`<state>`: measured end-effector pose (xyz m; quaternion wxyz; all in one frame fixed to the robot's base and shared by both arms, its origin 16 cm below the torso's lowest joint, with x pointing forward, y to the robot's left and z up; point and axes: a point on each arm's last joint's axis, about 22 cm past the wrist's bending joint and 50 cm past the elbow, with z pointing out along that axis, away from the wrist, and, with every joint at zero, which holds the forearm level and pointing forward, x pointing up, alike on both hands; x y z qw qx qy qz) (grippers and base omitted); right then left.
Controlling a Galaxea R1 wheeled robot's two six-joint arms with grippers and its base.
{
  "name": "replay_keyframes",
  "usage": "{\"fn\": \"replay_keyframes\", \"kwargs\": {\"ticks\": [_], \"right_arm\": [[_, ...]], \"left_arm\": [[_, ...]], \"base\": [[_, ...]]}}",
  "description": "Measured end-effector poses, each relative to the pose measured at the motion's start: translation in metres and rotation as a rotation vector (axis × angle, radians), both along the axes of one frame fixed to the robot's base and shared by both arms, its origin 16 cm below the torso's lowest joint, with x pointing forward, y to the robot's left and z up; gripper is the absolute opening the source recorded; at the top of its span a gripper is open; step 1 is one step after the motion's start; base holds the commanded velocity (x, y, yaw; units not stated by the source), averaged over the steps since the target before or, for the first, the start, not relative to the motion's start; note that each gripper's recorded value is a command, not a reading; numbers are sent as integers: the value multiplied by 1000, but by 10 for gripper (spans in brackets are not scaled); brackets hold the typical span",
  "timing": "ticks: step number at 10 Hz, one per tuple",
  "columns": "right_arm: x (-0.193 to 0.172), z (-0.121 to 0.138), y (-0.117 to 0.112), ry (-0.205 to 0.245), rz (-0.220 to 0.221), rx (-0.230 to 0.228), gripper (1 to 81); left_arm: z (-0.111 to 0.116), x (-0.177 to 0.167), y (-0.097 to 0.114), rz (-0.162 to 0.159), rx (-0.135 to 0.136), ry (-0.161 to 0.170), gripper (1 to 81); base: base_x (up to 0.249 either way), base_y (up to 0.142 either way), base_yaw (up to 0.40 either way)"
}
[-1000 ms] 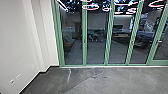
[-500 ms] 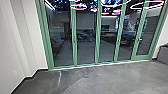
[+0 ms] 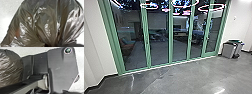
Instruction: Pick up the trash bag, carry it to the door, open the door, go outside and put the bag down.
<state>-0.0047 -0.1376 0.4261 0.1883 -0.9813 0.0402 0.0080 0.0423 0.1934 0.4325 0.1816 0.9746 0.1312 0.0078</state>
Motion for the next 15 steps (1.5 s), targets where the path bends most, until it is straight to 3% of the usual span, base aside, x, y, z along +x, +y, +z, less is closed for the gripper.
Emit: {"fn": "replay_keyframes", "kwargs": {"ticks": [10, 15], "right_arm": [[-1, 1, 6, 1, 1, 7, 811], [0, 1, 9, -1, 3, 11, 811]], "left_arm": [[0, 0, 0, 0, 0, 0, 10], [0, 0, 0, -1, 0, 1, 10]], "base": [[0, 0, -278], [0, 0, -168]]}}
